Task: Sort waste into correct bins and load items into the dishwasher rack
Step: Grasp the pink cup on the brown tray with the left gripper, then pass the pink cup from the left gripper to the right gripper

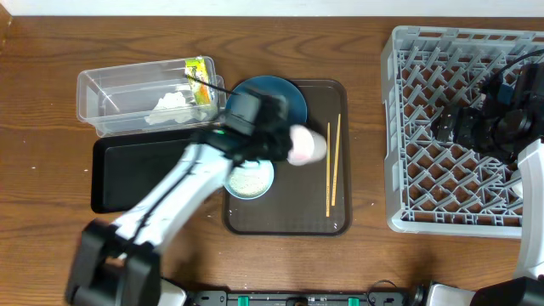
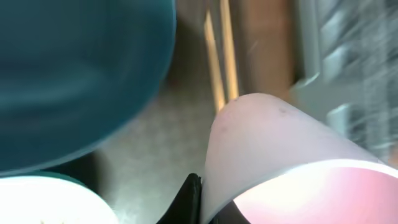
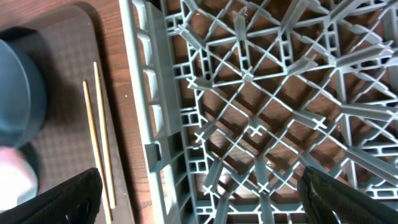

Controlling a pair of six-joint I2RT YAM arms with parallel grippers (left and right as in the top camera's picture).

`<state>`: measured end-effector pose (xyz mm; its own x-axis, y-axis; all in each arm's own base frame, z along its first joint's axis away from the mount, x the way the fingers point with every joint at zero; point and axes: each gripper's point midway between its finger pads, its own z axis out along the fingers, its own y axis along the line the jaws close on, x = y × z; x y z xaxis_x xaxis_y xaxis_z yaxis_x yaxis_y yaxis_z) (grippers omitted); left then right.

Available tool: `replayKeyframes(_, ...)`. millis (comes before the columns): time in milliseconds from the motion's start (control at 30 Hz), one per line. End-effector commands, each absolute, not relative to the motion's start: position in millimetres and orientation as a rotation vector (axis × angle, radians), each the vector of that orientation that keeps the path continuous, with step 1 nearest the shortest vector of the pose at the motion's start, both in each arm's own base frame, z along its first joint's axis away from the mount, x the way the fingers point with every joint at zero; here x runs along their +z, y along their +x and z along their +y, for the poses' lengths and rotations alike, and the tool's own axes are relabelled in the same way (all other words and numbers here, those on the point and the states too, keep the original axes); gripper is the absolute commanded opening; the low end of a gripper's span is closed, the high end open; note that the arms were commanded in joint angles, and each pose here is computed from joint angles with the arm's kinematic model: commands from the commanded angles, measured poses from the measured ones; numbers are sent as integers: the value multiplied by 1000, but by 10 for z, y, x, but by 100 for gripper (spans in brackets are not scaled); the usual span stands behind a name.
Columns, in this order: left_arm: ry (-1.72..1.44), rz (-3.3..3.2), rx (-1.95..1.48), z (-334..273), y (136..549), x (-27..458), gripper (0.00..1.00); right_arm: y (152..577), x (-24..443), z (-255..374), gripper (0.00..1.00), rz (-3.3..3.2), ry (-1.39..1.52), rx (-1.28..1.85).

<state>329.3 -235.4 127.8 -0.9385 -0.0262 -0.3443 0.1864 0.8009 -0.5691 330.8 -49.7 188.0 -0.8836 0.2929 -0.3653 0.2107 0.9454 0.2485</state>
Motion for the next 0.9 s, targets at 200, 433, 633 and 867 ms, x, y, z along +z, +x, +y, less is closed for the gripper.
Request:
replayKeyframes(200,308,2236,-1883,-2421,3245,2467,6,3240,2496,755,99,2264,-443,1066)
replayKeyframes(433,410,2218,-1939,-2580,3092,2521,6,2991,2654,1351,99,2084,-709,1288)
replayKeyframes(633,457,2227,-1946,-2736,2994,2519,6,2855,2678,1714,99,2033,-869,1330)
replayKeyframes(867,487,2233,-1957,-2812,2924,2519,6,2753,2702,1959,96,1981,-982,1350)
